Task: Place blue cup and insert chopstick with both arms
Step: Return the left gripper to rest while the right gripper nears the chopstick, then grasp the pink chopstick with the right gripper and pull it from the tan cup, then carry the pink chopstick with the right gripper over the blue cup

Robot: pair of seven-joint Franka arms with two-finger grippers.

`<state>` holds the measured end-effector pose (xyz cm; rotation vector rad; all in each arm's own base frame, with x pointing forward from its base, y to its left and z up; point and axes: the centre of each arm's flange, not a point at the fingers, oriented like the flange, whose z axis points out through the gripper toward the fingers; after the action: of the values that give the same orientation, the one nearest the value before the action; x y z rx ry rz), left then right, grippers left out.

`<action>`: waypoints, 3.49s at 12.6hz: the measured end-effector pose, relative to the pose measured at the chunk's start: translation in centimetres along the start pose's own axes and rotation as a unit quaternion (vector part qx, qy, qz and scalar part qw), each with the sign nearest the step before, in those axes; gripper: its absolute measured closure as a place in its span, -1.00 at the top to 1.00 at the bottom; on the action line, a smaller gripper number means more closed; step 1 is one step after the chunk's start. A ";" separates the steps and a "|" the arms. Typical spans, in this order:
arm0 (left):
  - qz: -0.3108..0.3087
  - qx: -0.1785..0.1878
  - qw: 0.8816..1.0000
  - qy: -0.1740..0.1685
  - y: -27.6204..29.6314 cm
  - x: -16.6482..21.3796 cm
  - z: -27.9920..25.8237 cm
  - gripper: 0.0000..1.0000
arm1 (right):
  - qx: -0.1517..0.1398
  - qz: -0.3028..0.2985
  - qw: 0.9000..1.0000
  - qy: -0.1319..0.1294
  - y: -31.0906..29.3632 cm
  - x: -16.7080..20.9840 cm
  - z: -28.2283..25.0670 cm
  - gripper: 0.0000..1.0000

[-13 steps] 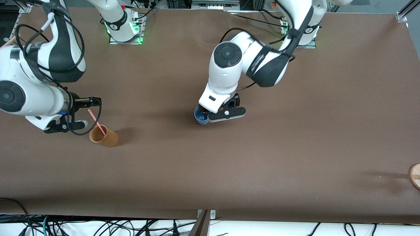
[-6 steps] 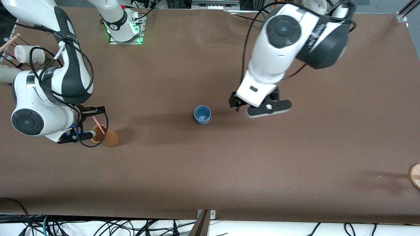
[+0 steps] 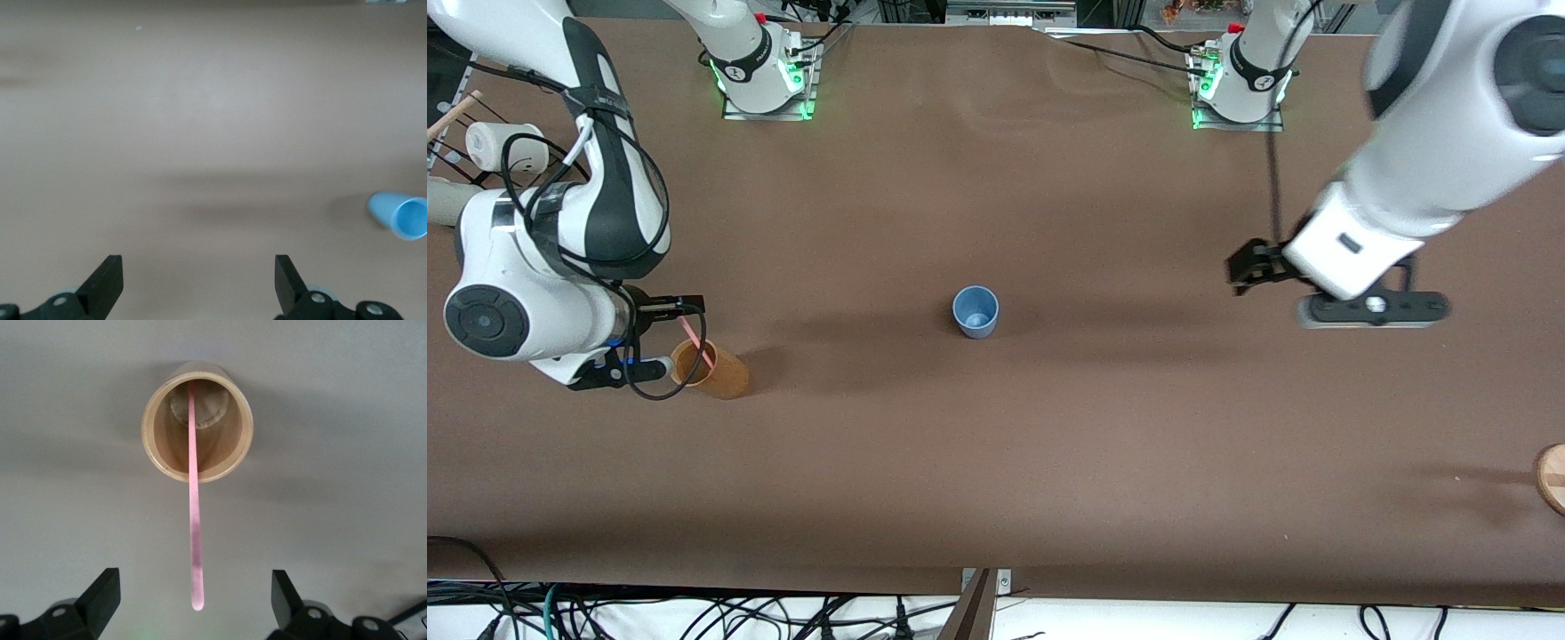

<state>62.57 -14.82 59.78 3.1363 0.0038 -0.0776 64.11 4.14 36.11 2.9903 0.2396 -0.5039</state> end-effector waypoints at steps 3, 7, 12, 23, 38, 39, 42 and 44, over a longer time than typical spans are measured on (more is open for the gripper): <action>-0.018 -0.003 1.000 -0.006 -7.2 -0.5 -1.5 1.00 | 0.000 -0.002 1.000 0.006 -0.2 -1.3 1.1 0.96; -0.040 -0.006 0.999 -0.007 -11.5 -2.2 -2.7 1.00 | 0.001 -0.003 1.000 0.011 -0.3 -1.4 1.4 0.09; -0.013 -0.009 1.000 -0.013 -16.0 -4.1 -3.2 1.00 | 0.013 0.001 1.000 0.010 -0.2 -1.2 2.1 -0.74; 0.010 -0.012 0.999 -0.041 -16.2 -5.5 -1.0 1.00 | 0.014 0.003 1.000 0.010 0.0 -1.3 0.0 -0.82; 0.018 -0.012 0.999 -0.044 -15.7 -5.3 -0.8 1.00 | 0.006 -0.019 1.000 -0.021 -3.1 -5.3 -13.0 -0.82; 0.018 -0.012 0.999 -0.044 -15.7 -5.3 -0.8 1.00 | 0.006 -0.023 1.000 -0.019 -3.5 -5.4 -13.4 -0.82; 0.019 -0.012 0.999 -0.043 -15.7 -5.3 -0.8 1.00 | -0.005 -0.041 0.999 -0.007 -8.9 -5.5 -14.5 -0.82; 0.019 -0.012 0.999 -0.043 -15.7 -5.3 -0.8 1.00 | -0.015 -0.045 0.999 0.001 -14.2 -5.8 -15.0 -0.82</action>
<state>57.27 0.82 60.73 3.1040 -0.0538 -0.2117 61.08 19.16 51.12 2.9621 0.3796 -0.5025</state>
